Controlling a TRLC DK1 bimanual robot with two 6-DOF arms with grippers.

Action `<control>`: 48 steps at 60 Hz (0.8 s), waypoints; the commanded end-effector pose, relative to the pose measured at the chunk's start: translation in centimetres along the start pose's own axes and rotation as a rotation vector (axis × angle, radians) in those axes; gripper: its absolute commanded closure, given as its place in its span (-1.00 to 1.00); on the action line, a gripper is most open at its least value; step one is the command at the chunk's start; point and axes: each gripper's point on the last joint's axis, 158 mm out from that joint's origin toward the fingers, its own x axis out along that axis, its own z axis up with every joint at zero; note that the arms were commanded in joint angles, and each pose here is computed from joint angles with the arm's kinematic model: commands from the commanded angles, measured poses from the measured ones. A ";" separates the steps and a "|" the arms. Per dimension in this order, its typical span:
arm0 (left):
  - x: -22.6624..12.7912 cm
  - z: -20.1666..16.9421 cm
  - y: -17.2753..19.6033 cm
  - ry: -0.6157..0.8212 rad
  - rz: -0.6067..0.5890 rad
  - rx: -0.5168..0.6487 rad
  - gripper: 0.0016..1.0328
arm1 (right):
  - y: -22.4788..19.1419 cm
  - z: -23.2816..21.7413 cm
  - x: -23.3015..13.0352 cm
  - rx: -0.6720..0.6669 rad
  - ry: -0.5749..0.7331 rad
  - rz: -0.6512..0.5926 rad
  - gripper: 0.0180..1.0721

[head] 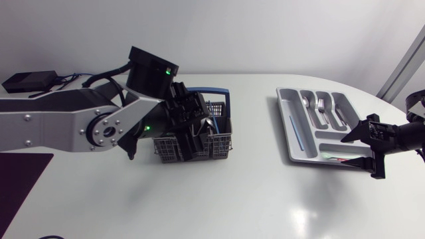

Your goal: Unload the cutlery basket into the drawer organizer.

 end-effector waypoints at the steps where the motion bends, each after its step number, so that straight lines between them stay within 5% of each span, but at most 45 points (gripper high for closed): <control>1: 0.9 -0.6 -1.0 0.006 -0.005 0.144 -0.90 | 1.9 1.4 -0.3 0.033 -0.039 0.028 -0.71; 24: 3.5 -1.4 -1.8 0.016 -0.027 0.424 -0.84 | 6.6 7.0 -0.8 0.026 -0.159 0.072 -0.71; 48: 3.7 0.0 -1.2 -0.005 -0.053 0.572 0.01 | 7.9 8.3 -0.1 0.020 -0.191 0.109 -0.71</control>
